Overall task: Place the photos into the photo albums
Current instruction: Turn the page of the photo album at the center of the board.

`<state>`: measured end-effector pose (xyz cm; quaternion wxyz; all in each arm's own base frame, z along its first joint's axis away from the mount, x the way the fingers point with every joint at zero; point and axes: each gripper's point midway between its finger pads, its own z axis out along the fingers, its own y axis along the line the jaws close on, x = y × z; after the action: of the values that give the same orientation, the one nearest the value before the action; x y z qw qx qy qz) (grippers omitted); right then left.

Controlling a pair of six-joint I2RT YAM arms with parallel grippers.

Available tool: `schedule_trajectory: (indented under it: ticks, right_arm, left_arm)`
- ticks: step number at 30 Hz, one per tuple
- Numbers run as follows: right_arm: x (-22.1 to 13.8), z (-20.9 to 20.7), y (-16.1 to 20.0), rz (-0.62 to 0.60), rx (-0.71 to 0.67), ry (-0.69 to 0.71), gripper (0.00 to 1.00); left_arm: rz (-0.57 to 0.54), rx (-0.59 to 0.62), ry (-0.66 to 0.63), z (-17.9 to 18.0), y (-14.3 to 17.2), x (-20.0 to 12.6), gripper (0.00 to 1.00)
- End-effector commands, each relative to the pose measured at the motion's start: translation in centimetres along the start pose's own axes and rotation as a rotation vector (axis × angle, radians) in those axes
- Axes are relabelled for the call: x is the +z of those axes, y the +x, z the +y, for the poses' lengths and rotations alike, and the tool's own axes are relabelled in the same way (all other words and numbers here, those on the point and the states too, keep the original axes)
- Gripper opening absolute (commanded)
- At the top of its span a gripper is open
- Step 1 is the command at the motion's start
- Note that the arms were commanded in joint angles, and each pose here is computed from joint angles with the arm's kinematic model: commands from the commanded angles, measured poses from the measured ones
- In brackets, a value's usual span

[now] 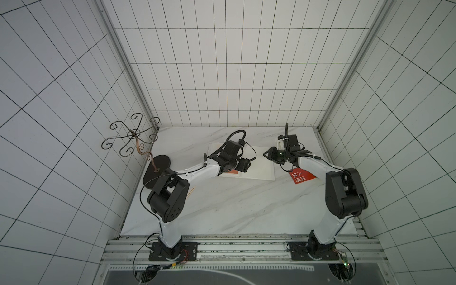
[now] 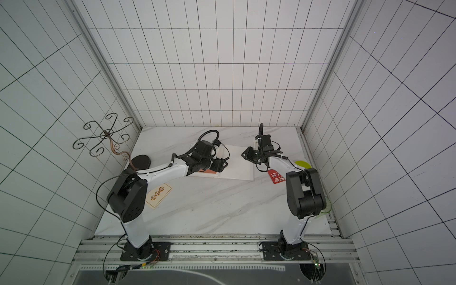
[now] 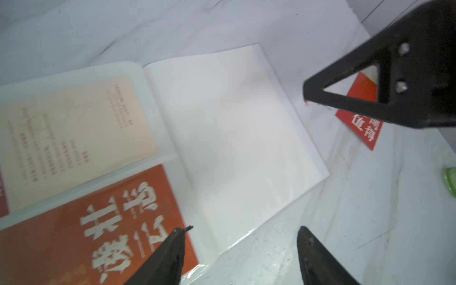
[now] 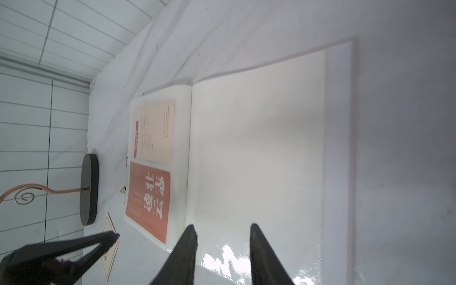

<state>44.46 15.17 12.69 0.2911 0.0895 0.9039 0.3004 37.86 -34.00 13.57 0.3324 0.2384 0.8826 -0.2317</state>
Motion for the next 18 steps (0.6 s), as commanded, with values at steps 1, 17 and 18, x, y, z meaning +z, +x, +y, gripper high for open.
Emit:
schedule_trajectory:
  ticks: [1, 17, 18]
  right_arm:
    - [-0.9, -4.0, 1.9, 0.016, 0.049, 0.097, 0.37]
    - [-6.5, -8.5, 2.4, -0.111, 0.13, 0.133, 0.37]
    - [-6.6, -8.6, 2.4, -0.111, 0.13, 0.133, 0.37]
  left_arm:
    - [-0.004, 0.112, -0.062, -1.3, -0.5, 1.5, 0.77]
    - [0.159, 0.221, -0.059, -7.2, 3.8, 9.9, 0.8]
    - [0.165, 0.215, -0.06, -7.2, 3.9, 10.3, 0.8]
